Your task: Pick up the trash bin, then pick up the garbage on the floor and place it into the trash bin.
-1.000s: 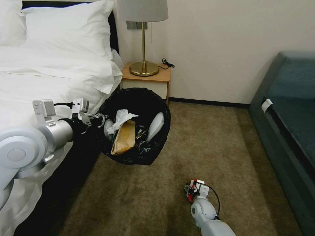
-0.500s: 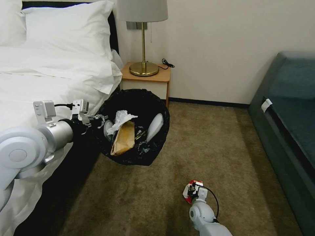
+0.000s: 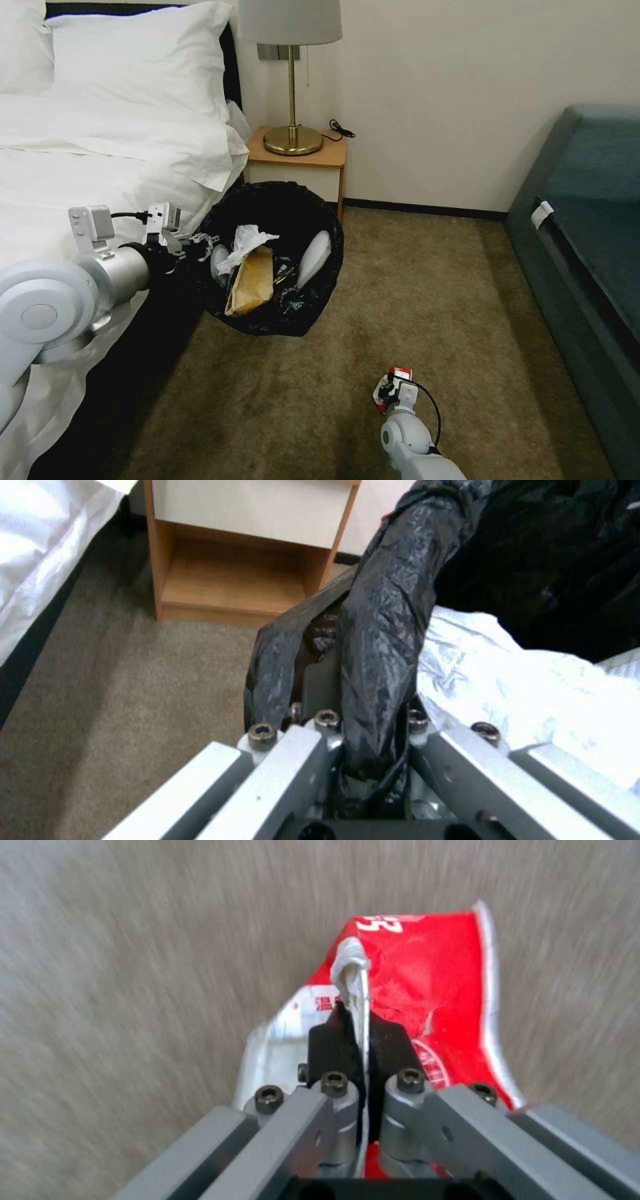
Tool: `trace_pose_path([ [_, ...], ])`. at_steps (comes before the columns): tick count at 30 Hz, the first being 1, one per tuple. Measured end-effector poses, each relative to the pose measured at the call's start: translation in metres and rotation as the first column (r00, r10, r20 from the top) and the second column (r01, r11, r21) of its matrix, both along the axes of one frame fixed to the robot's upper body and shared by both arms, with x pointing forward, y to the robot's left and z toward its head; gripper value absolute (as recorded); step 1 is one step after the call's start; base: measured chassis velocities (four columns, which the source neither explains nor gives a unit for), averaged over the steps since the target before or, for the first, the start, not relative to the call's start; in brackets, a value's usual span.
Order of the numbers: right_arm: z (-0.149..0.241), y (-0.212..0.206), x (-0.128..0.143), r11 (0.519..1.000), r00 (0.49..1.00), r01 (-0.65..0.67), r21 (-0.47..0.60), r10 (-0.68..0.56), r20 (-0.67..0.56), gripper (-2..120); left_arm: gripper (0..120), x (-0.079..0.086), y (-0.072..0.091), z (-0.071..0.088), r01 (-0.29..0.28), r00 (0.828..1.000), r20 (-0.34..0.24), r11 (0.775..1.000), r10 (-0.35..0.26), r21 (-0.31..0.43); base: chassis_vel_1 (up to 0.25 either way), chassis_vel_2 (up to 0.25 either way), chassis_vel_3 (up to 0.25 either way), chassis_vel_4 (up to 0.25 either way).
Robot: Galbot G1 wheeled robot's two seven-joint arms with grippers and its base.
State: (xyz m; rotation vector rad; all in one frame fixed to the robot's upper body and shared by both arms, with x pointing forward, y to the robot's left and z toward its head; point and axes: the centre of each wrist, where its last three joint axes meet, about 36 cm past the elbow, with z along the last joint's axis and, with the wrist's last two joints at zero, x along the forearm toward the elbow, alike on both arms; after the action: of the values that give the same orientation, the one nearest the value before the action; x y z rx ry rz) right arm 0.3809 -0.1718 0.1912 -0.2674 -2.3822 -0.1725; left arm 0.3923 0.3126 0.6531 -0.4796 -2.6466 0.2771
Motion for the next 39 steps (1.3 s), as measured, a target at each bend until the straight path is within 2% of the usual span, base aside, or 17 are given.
trace_pose_path([
  [5, 0.069, -0.028, 0.006, 1.0, 0.986, -0.02, 0.006, 0.018, 0.167, 0, 1, -0.002, 0.0, 0.002, -0.004, 1.0, 0.004, 1.0, 0.004, 0.004, 0.0, 0.0, 0.0, 0.0],
  [6, 0.069, -0.028, 0.006, 1.0, 0.986, -0.02, 0.006, 0.018, 0.167, 0, 1, -0.002, 0.0, 0.002, -0.004, 1.0, 0.004, 1.0, 0.004, 0.004, 0.0, 0.0, 0.0, 0.0],
  [8, 0.126, -0.049, 0.01, 0.999, 0.953, -0.03, 0.013, 0.024, 0.302, 0, 1, -0.004, -0.002, 0.003, -0.006, 1.0, 0.0, 1.0, 0.006, 0.006, 0.0, 0.0, 0.0, 0.0],
  [9, 0.126, -0.049, 0.01, 0.999, 0.953, -0.03, 0.013, 0.024, 0.302, 0, 1, -0.004, -0.002, 0.003, -0.006, 1.0, 0.0, 1.0, 0.006, 0.006, 0.0, 0.0, 0.0, 0.0],
  [11, 0.168, -0.065, 0.012, 0.999, 0.918, -0.035, 0.021, 0.024, 0.397, 0, 1, -0.007, -0.003, 0.003, -0.005, 1.0, -0.005, 1.0, 0.005, 0.01, 0.0, 0.0, 0.0, 0.0],
  [12, 0.235, -0.095, 0.019, 0.996, 0.849, -0.083, 0.03, 0.055, 0.525, 0, 1, -0.01, -0.005, 0.001, -0.002, 1.0, -0.016, 1.0, 0.002, 0.02, 0.0, 0.0, 0.0, 0.0],
  [13, 0.235, -0.095, 0.019, 0.996, 0.849, -0.083, 0.03, 0.055, 0.525, 0, 1, -0.01, -0.005, 0.001, -0.002, 1.0, -0.016, 1.0, 0.002, 0.02, 0.0, 0.0, 0.0, 0.0],
  [15, 0.299, -0.109, 0.025, 0.979, 0.758, -0.204, 0.031, 0.138, 0.637, 0, 1, -0.01, -0.006, 0.0, -0.003, 1.0, -0.023, 1.0, 0.003, 0.027, 0.0, 0.0, 0.0, 0.0],
  [16, 0.299, -0.109, 0.025, 0.979, 0.758, -0.204, 0.031, 0.138, 0.637, 0, 1, -0.01, -0.006, 0.0, -0.003, 1.0, -0.023, 1.0, 0.003, 0.027, 0.0, 0.0, 0.0, 0.0],
  [19, 0.361, -0.109, 0.032, 0.93, 0.638, -0.367, 0.021, 0.235, 0.733, 0, 1, -0.01, -0.007, -0.001, -0.001, 0.999, -0.034, 1.0, 0.002, 0.028, 0.0, 0.0, 0.0, 0.0],
  [20, 0.361, -0.109, 0.032, 0.93, 0.638, -0.367, 0.021, 0.235, 0.733, 0, 1, -0.01, -0.007, -0.001, -0.001, 0.999, -0.034, 1.0, 0.002, 0.028, 0.0, 0.0, 0.0, 0.0],
  [21, 0.385, -0.105, 0.035, 0.903, 0.594, -0.429, 0.023, 0.263, 0.76, 0, 1, -0.009, -0.007, -0.002, 0.0, 0.999, -0.039, 1.0, 0.001, 0.028, 0.0, 0.0, 0.0, 0.0],
  [28, 0.406, -0.102, 0.038, 0.873, 0.56, -0.486, 0.035, 0.281, 0.779, 0, 1, -0.007, -0.007, -0.003, 0.0, 0.999, -0.043, 1.0, 0.001, 0.027, 0.0, 0.0, 0.0, 0.0],
  [30, 0.426, -0.098, 0.041, 0.836, 0.526, -0.547, 0.041, 0.305, 0.794, 0, 1, -0.007, -0.008, -0.004, 0.002, 0.999, -0.047, 1.0, -0.001, 0.025, 0.0, 0.0, 0.0, 0.0],
  [34, 0.436, -0.095, 0.043, 0.812, 0.499, -0.583, 0.031, 0.328, 0.802, 0, 1, -0.007, -0.009, -0.004, 0.007, 0.999, -0.051, 1.0, -0.005, 0.023, 0.0, 0.0, 0.0, 0.0],
  [37, 0.446, -0.092, 0.046, 0.774, 0.458, -0.633, 0.005, 0.369, 0.809, 0, 1, -0.007, -0.011, -0.006, 0.014, 0.998, -0.055, 1.0, -0.013, 0.021, 0.0, 0.0, 0.0, 0.0],
  [39, 0.458, -0.085, 0.047, 0.725, 0.415, -0.689, -0.013, 0.408, 0.813, 0, 1, -0.007, -0.012, -0.007, 0.021, 0.998, -0.059, 1.0, -0.02, 0.019, 0.0, 0.0, 0.0, 0.0],
])
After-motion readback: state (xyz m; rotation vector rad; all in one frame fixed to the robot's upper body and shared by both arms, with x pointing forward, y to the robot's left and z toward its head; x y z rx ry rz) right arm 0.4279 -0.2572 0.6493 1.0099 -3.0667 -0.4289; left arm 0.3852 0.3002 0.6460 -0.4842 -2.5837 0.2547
